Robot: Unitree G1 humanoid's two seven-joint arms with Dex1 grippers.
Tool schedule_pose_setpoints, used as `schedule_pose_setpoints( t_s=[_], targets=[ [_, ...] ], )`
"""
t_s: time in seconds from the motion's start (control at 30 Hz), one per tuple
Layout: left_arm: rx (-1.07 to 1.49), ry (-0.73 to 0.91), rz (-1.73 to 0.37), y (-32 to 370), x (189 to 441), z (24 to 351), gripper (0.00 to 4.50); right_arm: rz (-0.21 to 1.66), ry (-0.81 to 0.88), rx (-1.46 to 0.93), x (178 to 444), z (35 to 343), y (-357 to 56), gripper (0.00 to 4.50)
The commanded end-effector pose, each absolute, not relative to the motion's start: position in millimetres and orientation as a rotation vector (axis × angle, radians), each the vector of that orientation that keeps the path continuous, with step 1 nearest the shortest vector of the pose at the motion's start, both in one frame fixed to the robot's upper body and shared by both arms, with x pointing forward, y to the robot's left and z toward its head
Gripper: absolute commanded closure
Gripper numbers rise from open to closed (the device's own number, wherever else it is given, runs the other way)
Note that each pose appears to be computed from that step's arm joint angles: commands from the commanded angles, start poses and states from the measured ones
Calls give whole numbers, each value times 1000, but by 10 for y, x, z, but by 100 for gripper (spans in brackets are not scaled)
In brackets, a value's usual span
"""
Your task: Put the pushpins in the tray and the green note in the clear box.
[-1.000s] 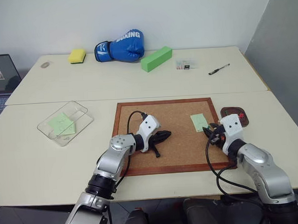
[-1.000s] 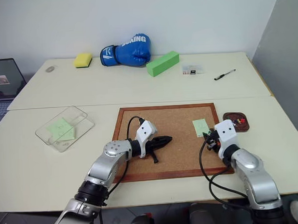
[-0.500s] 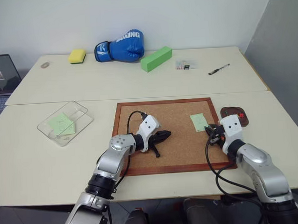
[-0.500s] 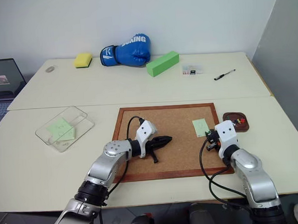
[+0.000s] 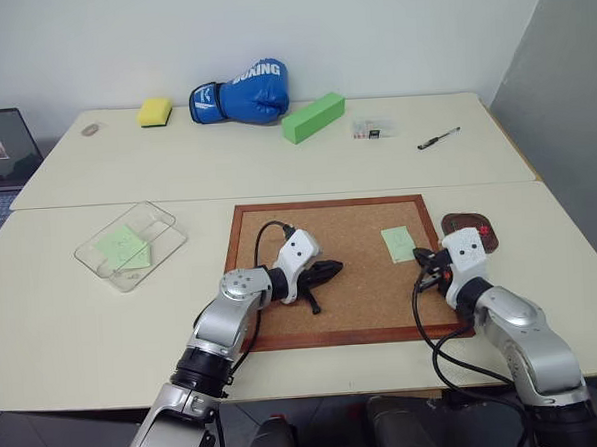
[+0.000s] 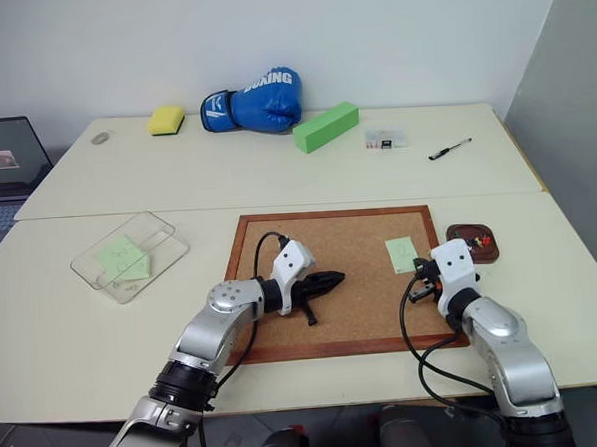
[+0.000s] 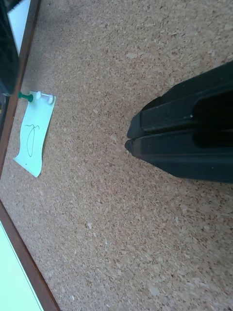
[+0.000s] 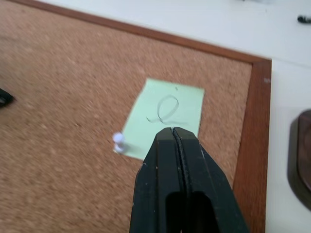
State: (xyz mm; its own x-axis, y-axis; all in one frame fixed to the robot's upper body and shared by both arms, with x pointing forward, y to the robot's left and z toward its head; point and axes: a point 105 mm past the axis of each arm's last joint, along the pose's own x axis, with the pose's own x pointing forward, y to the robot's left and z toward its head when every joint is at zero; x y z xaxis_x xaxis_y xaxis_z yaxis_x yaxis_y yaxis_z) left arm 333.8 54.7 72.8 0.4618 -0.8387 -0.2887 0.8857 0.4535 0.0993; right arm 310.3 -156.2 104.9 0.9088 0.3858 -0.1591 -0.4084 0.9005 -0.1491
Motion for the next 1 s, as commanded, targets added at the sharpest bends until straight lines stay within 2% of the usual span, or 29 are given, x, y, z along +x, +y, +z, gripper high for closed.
schedule_pose_setpoints(
  t_s=[0.03,0.17,0.3,0.43,1.0],
  targets=[
    [274,300,-1072,608,3290,509,450,404,30,-174,3082,1303,-1570,450],
    [277,301,-1074,612,3290,506,450,388,42,-189,3063,1282,-1624,450],
    [280,302,-1076,616,3291,504,450,370,91,-215,3054,1159,-1669,393],
    [280,300,-1076,615,3293,505,450,321,167,-211,3096,997,-1746,311],
    [285,301,-1076,627,3299,512,450,270,170,-111,3247,937,-1780,311]
  ],
)
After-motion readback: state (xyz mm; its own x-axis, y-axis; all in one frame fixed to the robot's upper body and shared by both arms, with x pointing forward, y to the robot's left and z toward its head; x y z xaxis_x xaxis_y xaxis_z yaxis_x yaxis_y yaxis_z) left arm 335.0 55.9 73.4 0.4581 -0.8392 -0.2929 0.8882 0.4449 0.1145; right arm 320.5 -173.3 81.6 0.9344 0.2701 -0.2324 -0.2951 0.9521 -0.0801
